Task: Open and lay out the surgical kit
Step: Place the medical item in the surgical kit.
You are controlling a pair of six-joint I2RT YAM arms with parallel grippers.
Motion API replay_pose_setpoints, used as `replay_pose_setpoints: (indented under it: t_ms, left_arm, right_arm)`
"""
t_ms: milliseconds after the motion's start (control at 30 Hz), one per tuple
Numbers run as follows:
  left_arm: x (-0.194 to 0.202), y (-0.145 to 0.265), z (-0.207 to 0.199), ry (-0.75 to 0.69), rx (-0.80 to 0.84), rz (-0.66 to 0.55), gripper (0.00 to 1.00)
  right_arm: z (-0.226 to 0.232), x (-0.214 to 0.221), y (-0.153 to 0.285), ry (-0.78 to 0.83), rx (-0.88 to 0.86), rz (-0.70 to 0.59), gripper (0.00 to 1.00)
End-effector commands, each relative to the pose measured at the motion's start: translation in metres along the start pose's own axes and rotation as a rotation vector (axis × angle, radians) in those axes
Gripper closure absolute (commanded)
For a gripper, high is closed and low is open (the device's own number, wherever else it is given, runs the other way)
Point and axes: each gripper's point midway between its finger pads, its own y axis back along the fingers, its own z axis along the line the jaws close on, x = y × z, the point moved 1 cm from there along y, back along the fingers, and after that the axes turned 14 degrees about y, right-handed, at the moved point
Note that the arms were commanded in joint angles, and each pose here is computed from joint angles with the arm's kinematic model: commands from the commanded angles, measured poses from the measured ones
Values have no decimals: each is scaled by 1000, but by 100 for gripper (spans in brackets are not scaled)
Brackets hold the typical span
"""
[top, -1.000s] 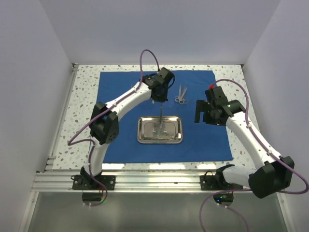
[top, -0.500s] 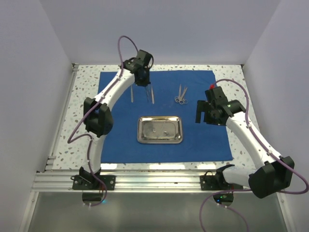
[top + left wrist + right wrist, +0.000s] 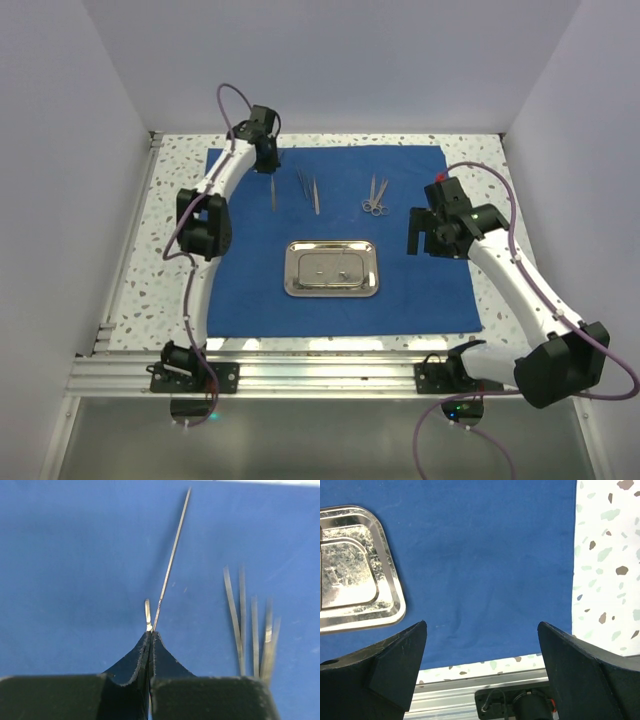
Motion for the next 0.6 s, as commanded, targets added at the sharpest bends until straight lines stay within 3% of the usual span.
replay_pose_setpoints:
  t_ms: [0,133,233,267,567]
  left_arm:
    - [-3,2,-8,-18,60,-18,100]
    - [33,6,20,-28,-30,71,100]
    - [35,32,27,-11,-27,37,100]
    - [60,30,40,-12,-49,88,100]
    - [91,64,46,-2,-52,116,98]
  right_arm:
    - [-8,-10,8,10,37,-17,3]
    - [-8,-10,6,8,43,-13,3]
    - [-7,-8,2,3,39,-6,3]
    - [-5,-8,2,1,34,-5,3]
    - [1,-7,-2,-9,5,-5,4]
